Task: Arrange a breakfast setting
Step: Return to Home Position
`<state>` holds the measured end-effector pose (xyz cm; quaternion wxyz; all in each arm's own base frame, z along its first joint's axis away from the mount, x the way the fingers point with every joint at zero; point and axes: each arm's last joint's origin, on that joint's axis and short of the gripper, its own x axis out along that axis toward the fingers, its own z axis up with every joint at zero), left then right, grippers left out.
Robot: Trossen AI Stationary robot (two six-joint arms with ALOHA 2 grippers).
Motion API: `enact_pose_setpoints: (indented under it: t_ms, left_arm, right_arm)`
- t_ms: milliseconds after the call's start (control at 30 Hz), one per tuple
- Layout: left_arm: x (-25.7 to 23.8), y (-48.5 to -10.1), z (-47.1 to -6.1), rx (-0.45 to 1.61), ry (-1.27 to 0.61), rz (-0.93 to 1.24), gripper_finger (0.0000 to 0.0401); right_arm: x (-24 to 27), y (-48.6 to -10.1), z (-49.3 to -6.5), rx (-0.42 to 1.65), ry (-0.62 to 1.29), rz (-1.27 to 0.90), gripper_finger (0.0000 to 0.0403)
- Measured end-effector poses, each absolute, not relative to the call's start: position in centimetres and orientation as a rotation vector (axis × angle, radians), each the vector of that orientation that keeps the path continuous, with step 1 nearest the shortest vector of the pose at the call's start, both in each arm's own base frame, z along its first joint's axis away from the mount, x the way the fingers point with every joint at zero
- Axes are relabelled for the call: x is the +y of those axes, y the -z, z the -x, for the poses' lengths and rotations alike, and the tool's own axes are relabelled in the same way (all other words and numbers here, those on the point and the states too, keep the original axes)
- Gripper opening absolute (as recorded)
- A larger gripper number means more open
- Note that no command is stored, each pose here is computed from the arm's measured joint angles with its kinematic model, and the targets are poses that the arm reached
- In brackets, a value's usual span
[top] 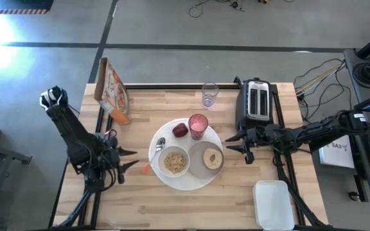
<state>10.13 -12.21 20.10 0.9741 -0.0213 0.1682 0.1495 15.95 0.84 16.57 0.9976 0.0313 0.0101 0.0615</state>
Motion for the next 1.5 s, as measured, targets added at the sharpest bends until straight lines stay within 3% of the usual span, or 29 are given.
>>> enact_pose_setpoints:
  t_ms: [567,867,1133,1500]
  left_arm:
    - [-10.5,-14.0,-9.2,0.333,-0.292,0.051,0.015]
    - [-9.9,-12.0,-8.7,0.376,-0.24,0.051,0.015]
    - [-10.5,-11.8,-8.7,0.498,-0.086,0.003,0.015]
    - [-12.3,-12.7,-9.0,0.545,0.301,-0.14,0.015]
  right_arm:
    - [0.8,-15.1,-15.4,0.076,-0.109,-0.012,0.0118]
    - [0.4,-14.1,-15.3,0.17,0.023,-0.11,0.0118]
    - [0.4,-14.0,-15.3,0.184,0.032,-0.077,0.0118]
    - [0.4,-13.9,-15.3,0.191,0.037,-0.023,0.0118]
